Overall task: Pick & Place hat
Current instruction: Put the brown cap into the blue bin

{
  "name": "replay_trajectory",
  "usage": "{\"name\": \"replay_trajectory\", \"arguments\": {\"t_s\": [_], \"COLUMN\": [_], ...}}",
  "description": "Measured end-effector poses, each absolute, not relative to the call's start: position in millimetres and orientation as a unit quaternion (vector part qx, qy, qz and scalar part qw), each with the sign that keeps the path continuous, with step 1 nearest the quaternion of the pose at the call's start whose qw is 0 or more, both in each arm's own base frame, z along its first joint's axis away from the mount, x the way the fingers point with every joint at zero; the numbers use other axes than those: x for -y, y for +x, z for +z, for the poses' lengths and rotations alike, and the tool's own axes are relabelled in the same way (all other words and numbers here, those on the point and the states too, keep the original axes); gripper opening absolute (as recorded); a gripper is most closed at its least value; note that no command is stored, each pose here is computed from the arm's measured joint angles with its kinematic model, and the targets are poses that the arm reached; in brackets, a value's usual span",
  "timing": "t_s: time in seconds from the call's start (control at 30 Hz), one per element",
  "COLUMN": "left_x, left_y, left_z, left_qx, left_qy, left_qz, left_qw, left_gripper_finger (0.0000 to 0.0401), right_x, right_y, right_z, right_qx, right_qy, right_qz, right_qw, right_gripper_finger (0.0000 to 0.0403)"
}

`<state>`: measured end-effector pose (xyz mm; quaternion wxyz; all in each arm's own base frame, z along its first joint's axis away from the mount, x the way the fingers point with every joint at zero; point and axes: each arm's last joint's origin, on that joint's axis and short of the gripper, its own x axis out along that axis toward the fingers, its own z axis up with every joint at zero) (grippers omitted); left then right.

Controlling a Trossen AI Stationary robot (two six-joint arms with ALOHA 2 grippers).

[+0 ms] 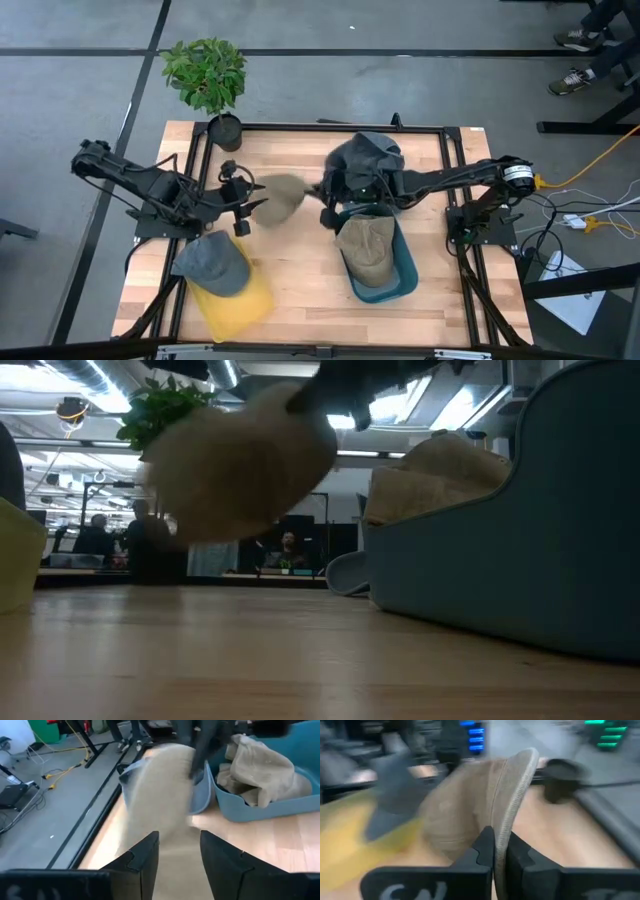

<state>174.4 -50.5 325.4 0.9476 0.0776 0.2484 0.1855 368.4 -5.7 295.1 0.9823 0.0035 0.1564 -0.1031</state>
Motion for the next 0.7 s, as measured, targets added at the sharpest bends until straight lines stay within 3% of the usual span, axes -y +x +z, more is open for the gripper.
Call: {"name": "replay_trajectory", "arguments": {"t_s": [0.07,0.17,0.23,0.43,0.7], "left_x": [52,55,57,55,51], "left_y": [177,180,181,182,182], "left_z": [323,321,319,313,278], "left_qx": [-0.252,-0.256,-0.258,-0.248,-0.208], "left_qy": [0.075,0.066,0.058,0.033,0.019], "left_qz": [0.184,0.183,0.182,0.259,0.296], "left_qw": [0.947,0.947,0.947,0.933,0.932], "left_gripper_finger": [0.0137,0.0137,0.0138,0.0133,0.0109], "right_x": [13,24,27,24,22], "right_y": [366,356,351,337,274], "right_z": [295,295,295,308,335], "right_qx": [-0.156,-0.157,-0.156,-0.194,-0.166], "right_qy": [-0.008,-0.05,-0.07,-0.1,-0.028], "right_qz": [-0.216,-0.429,-0.499,-0.446,-0.363], "right_qw": [0.964,0.888,0.85,0.868,0.916], "right_gripper_finger": [0.0016,0.0017,0.0018,0.0019,0.002]}}
